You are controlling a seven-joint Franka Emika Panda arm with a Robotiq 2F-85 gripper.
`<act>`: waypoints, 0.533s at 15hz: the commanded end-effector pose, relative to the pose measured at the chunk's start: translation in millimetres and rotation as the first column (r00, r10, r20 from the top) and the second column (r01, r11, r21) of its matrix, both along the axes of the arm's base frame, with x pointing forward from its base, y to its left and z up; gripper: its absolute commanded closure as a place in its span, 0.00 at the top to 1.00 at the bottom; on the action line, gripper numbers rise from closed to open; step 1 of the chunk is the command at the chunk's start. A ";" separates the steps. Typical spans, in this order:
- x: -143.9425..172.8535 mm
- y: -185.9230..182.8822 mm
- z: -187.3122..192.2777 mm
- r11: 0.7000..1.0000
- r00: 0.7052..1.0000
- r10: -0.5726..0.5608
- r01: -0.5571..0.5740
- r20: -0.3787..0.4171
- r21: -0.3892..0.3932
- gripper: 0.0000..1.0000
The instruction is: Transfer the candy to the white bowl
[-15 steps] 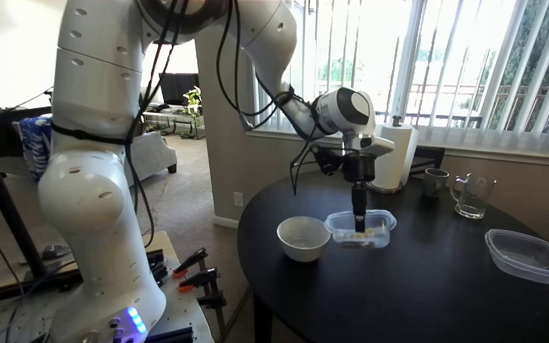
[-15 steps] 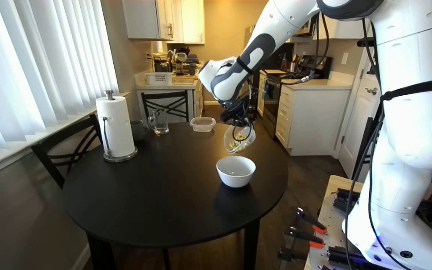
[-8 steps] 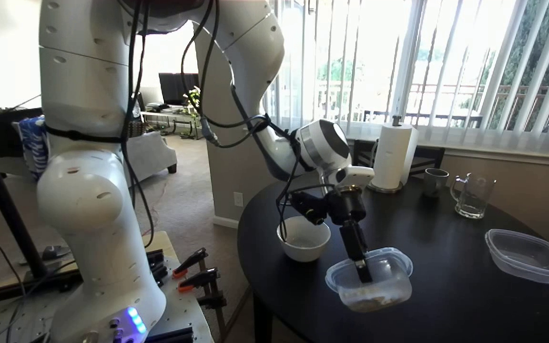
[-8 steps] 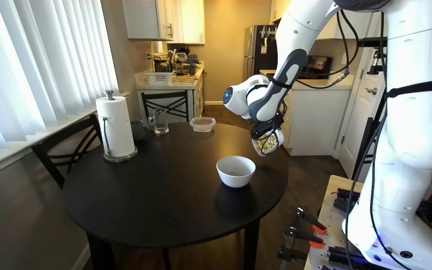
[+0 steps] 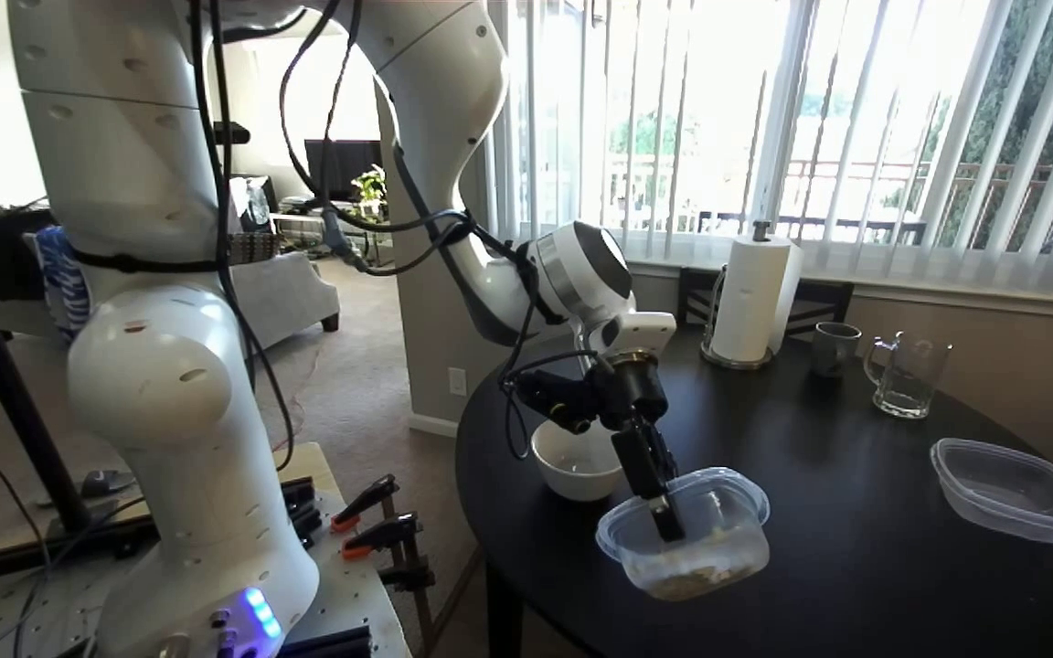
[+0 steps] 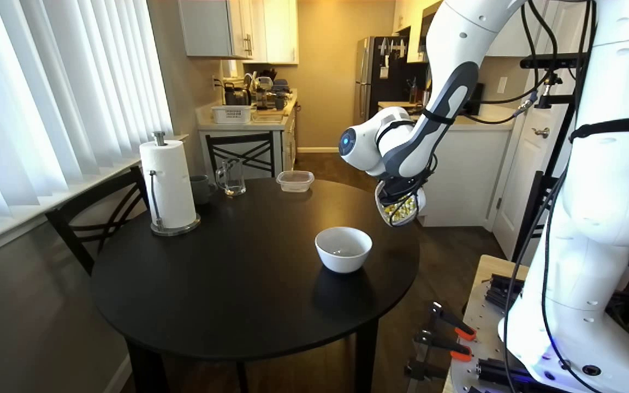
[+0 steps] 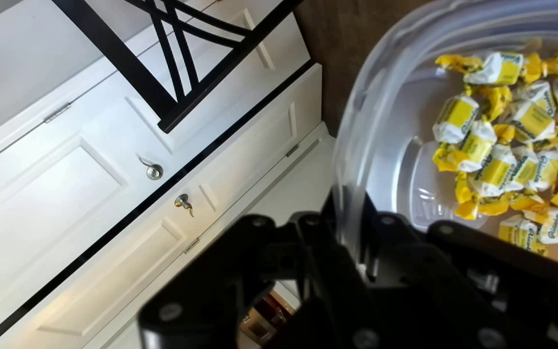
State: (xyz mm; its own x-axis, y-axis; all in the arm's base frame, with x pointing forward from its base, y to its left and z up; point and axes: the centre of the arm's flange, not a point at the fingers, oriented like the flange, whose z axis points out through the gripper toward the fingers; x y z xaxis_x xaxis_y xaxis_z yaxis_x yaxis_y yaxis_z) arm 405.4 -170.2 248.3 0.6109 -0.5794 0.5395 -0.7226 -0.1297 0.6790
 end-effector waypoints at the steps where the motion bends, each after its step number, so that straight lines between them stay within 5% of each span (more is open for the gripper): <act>1: -27.5 14.8 32.9 1.000 0.999 0.007 -0.007 0.052 0.008 0.01; 8: -17.7 82.2 64.8 0.995 0.992 0.093 -0.090 0.083 -0.039 0.01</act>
